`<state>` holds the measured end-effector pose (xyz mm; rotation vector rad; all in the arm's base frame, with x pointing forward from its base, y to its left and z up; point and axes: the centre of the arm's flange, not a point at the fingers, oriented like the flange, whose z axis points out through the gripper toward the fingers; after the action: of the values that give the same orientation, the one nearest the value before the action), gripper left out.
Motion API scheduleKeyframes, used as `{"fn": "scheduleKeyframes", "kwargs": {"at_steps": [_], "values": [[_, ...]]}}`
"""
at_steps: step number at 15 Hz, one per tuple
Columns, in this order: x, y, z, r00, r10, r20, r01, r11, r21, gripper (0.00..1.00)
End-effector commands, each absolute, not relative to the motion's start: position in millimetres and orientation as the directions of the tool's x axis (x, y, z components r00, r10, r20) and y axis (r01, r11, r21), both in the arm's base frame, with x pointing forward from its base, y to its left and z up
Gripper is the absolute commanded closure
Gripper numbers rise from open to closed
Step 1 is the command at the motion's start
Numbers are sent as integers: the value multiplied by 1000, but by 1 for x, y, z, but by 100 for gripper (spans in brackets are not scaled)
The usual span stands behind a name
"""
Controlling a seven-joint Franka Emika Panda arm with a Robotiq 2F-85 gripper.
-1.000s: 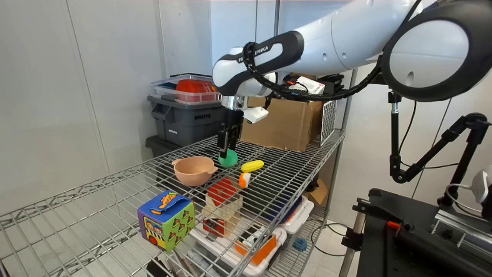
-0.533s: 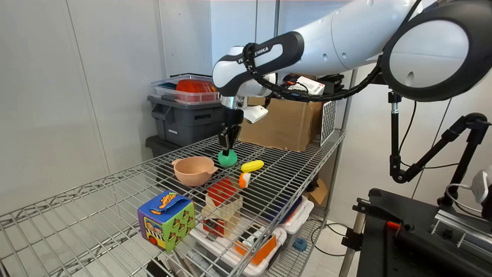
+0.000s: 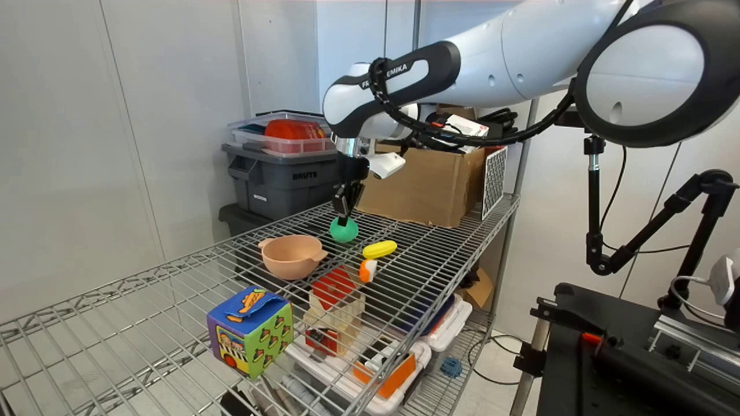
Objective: Put the green plush toy in the pink pot
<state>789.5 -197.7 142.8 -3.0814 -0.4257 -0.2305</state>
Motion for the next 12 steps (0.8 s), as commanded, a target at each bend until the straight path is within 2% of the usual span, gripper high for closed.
{"fn": "scheduleKeyframes", "kwargs": {"at_steps": [1,12], "values": [[861,-225,155,940,292,176,295,-955,7,97],[816,-148,212,857,460,232,488,-870,-77,97]]}}
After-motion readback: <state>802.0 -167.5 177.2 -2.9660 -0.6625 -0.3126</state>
